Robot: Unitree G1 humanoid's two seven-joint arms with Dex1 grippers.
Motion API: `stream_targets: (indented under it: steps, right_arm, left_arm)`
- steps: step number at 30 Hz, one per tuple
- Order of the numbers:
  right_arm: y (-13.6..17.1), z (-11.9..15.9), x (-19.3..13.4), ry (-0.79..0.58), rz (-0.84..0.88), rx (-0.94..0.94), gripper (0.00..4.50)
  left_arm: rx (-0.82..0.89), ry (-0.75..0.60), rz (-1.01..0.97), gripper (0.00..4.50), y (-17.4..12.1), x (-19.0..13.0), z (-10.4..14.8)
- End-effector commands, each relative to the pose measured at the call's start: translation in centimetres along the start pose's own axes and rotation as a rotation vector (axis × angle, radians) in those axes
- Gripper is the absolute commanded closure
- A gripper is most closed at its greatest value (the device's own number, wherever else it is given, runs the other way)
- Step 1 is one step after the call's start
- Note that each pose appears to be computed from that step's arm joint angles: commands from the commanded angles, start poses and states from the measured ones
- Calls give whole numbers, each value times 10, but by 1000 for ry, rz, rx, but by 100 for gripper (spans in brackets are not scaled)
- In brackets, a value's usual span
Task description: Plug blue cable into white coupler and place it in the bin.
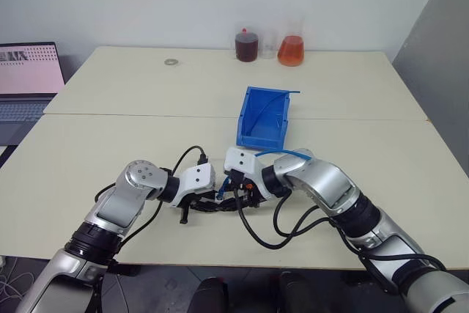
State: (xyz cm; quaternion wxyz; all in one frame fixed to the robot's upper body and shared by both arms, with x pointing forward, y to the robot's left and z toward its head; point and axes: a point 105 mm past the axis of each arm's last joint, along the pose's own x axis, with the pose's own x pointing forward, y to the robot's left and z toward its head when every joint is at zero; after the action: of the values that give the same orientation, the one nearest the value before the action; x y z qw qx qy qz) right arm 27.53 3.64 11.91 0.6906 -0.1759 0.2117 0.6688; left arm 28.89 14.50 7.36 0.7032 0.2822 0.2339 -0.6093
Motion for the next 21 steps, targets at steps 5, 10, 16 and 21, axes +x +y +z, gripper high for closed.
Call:
stream_targets:
  steps: [5, 10, 16, 21]
  right_arm:
    - [-1, 24, -1, -83, -24, -36, 231]
    - [1, 22, 1, -72, -16, -50, 341]
    - [1, 17, 1, -55, -12, -75, 448]
    - [2, 18, 2, -64, -8, -78, 449]
  left_arm:
    - [-71, 91, 11, 370, -2, 3, -26]
    - [-68, 90, 9, 370, -2, 3, -26]
    - [-66, 92, 7, 370, -2, 2, -26]
    - [-64, 90, 12, 370, -1, 2, -25]
